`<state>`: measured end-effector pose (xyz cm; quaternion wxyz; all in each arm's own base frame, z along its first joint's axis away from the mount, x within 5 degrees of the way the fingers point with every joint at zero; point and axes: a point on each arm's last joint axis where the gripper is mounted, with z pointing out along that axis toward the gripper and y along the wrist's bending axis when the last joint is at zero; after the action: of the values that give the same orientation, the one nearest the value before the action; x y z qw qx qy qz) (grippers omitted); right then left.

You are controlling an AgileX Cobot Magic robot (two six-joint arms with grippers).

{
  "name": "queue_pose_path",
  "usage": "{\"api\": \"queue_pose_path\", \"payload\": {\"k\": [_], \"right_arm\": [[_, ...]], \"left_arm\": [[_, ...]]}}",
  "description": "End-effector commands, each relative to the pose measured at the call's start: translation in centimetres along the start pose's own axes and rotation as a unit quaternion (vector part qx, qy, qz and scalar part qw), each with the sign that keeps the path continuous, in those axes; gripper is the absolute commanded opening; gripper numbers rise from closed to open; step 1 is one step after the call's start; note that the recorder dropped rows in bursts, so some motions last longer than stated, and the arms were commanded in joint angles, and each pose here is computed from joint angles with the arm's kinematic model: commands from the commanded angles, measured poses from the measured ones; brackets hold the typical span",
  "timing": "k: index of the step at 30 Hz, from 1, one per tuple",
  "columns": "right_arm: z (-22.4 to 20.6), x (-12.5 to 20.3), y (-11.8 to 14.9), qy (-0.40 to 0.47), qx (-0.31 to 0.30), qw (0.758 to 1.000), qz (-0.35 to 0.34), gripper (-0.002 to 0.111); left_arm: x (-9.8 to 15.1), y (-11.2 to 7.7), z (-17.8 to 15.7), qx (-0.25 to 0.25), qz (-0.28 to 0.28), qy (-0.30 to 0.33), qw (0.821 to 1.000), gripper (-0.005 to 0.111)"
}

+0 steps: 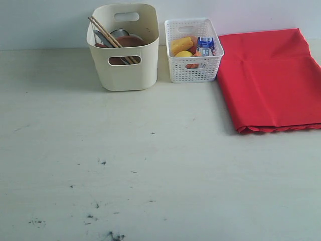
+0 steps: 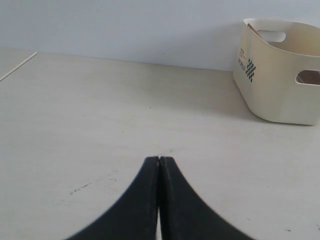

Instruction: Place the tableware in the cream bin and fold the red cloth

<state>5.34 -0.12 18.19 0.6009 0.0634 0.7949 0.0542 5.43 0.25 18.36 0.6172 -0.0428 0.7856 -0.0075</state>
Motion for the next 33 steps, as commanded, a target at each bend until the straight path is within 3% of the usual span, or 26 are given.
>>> {"api": "queue_pose_path", "payload": {"k": [1,33], "right_arm": [[0.00,0.15,0.00,0.001,-0.002,1.000,0.003,0.000],[-0.01,0.19,0.46,0.002,-0.027,0.999,-0.023,0.000]], "left_arm": [[-0.09,-0.02,-0.05,0.001,-0.002,-0.006,1.000,0.001],[-0.09,-0.02,-0.05,0.001,-0.002,-0.006,1.000,0.001]]}}
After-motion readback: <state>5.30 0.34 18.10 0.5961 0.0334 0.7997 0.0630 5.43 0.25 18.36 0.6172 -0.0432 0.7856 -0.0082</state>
